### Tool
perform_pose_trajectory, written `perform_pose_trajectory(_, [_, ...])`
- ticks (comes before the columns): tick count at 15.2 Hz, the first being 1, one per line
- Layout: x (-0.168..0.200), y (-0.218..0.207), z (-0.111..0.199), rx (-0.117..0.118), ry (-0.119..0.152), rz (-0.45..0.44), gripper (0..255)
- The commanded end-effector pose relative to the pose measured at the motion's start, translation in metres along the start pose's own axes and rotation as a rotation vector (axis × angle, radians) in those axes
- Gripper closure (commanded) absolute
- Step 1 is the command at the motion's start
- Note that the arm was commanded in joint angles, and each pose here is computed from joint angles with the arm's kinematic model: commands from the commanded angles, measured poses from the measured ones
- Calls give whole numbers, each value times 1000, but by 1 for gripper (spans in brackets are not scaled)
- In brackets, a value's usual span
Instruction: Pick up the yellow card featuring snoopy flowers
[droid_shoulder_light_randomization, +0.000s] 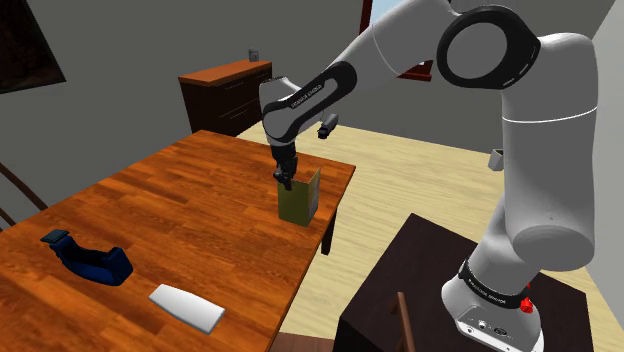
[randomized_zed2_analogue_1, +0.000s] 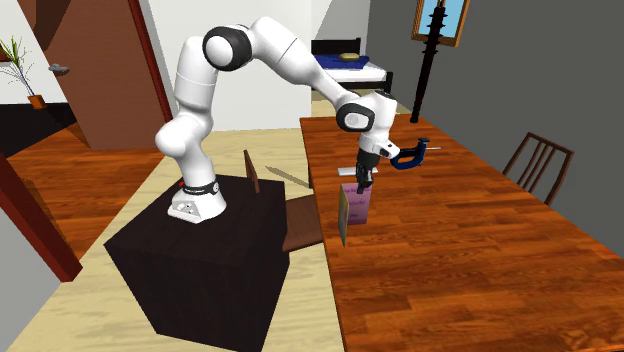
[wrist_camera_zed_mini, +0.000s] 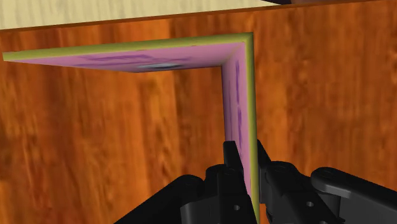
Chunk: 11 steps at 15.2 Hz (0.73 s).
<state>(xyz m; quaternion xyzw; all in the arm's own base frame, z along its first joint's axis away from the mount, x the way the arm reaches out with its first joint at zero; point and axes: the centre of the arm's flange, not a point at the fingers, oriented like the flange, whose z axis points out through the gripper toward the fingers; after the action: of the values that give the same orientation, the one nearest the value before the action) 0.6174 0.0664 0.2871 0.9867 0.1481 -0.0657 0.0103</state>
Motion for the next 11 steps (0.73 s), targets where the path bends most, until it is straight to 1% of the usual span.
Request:
perform_pose_trajectory(1, [0, 0, 0, 0, 0, 0, 255])
perform_pose_trajectory(6, [-1, 0, 0, 0, 0, 0, 255])
perform_pose_trajectory(11, [-4, 0, -27, 0, 0, 0, 255])
